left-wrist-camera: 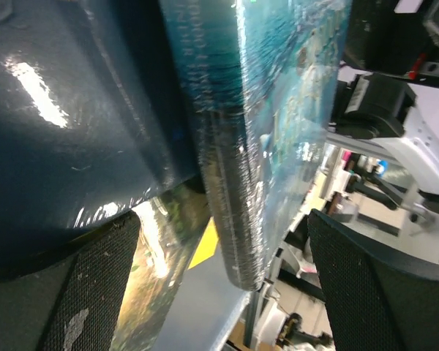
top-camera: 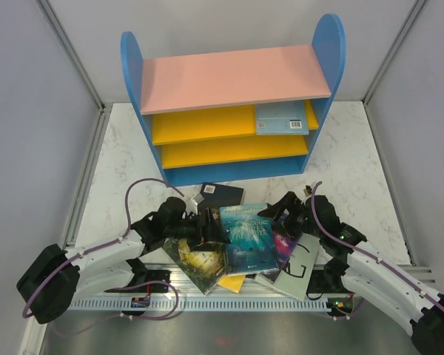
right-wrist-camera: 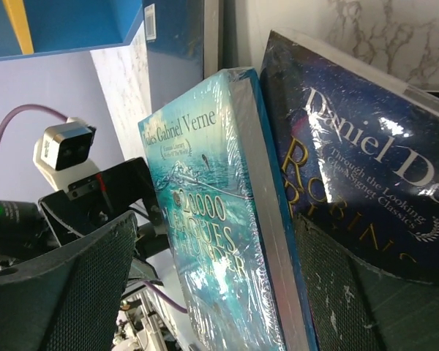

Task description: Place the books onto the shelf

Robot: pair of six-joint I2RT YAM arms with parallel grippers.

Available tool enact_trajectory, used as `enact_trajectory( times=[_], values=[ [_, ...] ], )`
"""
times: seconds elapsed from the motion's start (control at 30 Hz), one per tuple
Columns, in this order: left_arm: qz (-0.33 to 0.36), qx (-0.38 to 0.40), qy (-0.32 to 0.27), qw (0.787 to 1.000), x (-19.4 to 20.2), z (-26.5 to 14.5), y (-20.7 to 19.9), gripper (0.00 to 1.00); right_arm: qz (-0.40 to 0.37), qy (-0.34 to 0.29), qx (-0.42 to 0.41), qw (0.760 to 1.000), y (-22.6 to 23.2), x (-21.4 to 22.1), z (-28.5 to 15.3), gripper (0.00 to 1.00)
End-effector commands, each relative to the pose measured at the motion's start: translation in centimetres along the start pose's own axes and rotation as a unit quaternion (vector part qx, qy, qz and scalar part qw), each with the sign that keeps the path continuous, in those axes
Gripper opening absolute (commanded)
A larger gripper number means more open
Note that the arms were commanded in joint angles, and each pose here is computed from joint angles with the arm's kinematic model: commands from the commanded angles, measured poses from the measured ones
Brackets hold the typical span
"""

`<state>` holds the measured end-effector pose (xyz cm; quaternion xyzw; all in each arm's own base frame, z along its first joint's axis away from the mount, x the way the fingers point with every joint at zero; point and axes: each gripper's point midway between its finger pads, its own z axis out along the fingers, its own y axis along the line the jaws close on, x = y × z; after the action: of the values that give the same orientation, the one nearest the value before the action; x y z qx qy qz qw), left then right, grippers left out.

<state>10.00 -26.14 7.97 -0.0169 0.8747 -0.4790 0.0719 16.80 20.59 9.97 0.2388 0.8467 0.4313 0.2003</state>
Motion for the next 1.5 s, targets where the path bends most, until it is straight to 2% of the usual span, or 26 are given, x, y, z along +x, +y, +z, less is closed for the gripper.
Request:
enact_trajectory(
  times=[0.0, 0.27, 0.3, 0.43, 0.47, 0.53, 0.63, 0.67, 0.73, 0.77, 0.8, 0.83, 0.93, 1.13, 1.3, 1.33, 1.47],
  values=[
    [-0.009, 0.036, -0.002, 0.999, -0.2, 1.1, -0.5, 0.99, 0.018, 0.035, 0.077, 0.996, -5.3, 2.3, 0.2, 0.9],
    [-0.025, 0.098, 0.011, 0.995, -0.4, 2.1, -3.0, 0.94, 0.034, 0.092, 0.025, 0.995, -4.5, 5.5, 1.2, 0.77],
    [-0.025, 0.107, 0.011, 0.994, -0.4, 2.1, -3.3, 0.93, 0.031, 0.096, 0.03, 0.994, -4.6, 5.8, 1.4, 0.69],
    [-0.03, 0.132, 0.001, 0.991, -0.5, 1.6, -4.3, 0.85, 0.015, 0.116, 0.038, 0.992, -4.7, 7.1, 1.6, 0.54],
    [-0.032, 0.135, 0.0, 0.99, -0.5, 1.4, -4.4, 0.76, 0.014, 0.118, 0.042, 0.992, -4.8, 7.3, 1.6, 0.52],
    [-0.031, 0.146, -0.007, 0.989, -0.8, 1.0, -5.0, 0.65, 0.011, 0.121, 0.048, 0.991, -5.1, 7.6, 1.7, 0.48],
    [-0.027, 0.163, -0.02, 0.986, -1.0, 0.2, -6.0, 0.29, 0.01, 0.123, 0.036, 0.992, -4.6, 7.7, 1.8, 0.45],
    [-0.031, 0.166, -0.021, 0.985, -1.0, 0.0, -6.3, 0.03, 0.008, 0.122, 0.03, 0.992, -4.4, 7.7, 1.9, 0.45],
    [-0.028, 0.181, -0.028, 0.983, -1.1, -0.8, -7.2, 0.02, 0.005, 0.122, 0.022, 0.992, -3.8, 7.6, 1.9, 0.56],
    [-0.03, 0.184, -0.033, 0.982, -1.3, -1.1, -7.4, 0.02, 0.002, 0.121, 0.016, 0.993, -3.1, 7.5, 1.8, 0.79],
    [-0.03, 0.189, -0.038, 0.981, -1.4, -1.6, -7.7, 0.02, -0.001, 0.12, 0.008, 0.993, -2.4, 7.4, 1.6, 0.91],
    [-0.031, 0.193, -0.044, 0.98, -1.6, -2.3, -8.2, 0.02, -0.008, 0.117, 0.002, 0.993, -1.9, 7.3, 1.5, 0.98],
    [-0.041, 0.191, -0.08, 0.977, -2.9, -3.8, -8.6, 0.02, -0.015, 0.105, -0.019, 0.994, 0.7, 6.5, 0.6, 0.98],
    [-0.063, 0.246, -0.159, 0.954, -5.8, -8.1, -11.6, 0.02, -0.006, 0.109, -0.069, 0.992, 3.6, 6.8, -0.7, 0.98],
    [-0.073, 0.26, -0.179, 0.946, -6.9, -8.8, -12.7, 0.02, 0.03, 0.111, -0.126, 0.985, 6.9, 7.7, -1.1, 0.98],
    [-0.084, 0.263, -0.183, 0.944, -7.1, -8.8, -12.6, 0.02, 0.037, 0.108, -0.16, 0.981, 8.6, 7.6, -1.5, 0.98],
    [-0.096, 0.285, -0.197, 0.933, -7.7, -9.3, -13.1, 0.02, 0.046, 0.103, -0.187, 0.976, 11.8, 7.6, -1.6, 0.98]
  ],
)
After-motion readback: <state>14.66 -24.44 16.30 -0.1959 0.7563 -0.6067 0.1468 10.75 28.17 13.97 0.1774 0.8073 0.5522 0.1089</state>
